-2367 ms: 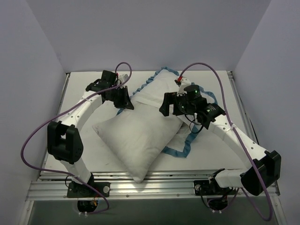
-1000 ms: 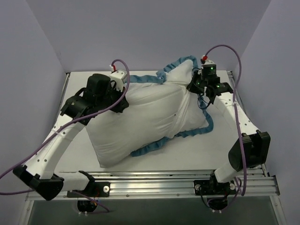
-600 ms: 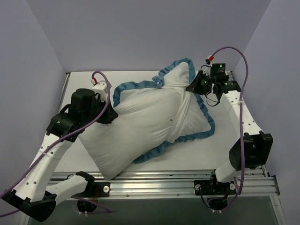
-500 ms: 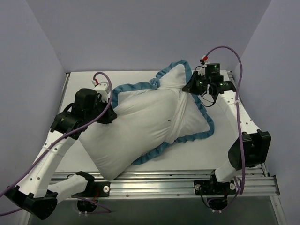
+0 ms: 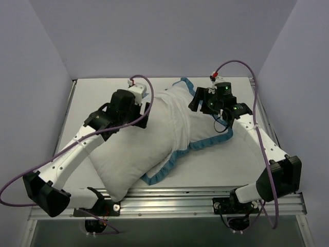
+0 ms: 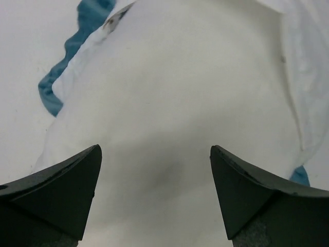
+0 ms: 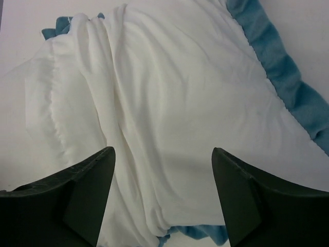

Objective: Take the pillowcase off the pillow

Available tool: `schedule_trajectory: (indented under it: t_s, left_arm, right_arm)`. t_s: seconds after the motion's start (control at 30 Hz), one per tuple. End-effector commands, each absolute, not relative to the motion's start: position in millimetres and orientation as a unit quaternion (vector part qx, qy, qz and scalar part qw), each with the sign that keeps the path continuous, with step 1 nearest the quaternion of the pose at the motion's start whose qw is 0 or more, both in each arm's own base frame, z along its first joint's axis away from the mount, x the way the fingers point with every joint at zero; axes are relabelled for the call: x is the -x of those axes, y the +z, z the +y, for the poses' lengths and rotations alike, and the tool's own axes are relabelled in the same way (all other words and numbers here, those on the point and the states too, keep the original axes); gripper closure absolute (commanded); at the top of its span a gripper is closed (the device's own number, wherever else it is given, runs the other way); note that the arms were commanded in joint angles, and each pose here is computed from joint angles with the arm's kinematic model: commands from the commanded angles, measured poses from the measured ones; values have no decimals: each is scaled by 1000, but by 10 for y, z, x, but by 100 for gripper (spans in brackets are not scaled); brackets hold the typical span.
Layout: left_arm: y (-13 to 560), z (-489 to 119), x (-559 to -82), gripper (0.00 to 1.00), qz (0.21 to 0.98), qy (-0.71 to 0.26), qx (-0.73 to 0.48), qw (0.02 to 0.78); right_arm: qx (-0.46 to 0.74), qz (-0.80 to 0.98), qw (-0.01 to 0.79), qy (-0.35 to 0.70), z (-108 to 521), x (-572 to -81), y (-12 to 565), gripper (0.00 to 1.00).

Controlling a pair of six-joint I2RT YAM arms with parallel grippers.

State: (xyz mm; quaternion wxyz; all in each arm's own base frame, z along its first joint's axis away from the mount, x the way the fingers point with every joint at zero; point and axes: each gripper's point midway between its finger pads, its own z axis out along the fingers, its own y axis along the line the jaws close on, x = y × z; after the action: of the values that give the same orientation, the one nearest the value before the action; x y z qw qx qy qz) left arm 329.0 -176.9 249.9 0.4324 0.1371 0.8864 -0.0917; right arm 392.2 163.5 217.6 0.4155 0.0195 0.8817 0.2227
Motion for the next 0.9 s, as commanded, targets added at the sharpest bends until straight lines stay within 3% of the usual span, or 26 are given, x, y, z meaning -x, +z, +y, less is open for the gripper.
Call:
schedule_trajectory:
  t_s: [0.0,0.33,0.83,0.87]
  left_arm:
    - [3145,-2197,-2992,6,813,-101,-221,530]
    - [2356,-2771,-2257,6,781,-53,-370,501]
    - [999,-2830,-2424,5,864,-7,-299,404]
    - [928,-2792,-2457,15,872,-5,-292,392]
  right_arm:
    - [-17,869,446,215,1551,-3714,2336,27]
    - [-17,881,422,215,1441,-3152,2090,14]
    - [-19,886,397,239,1489,-2852,1796,13]
    - [-17,886,397,241,1497,-2837,1763,13]
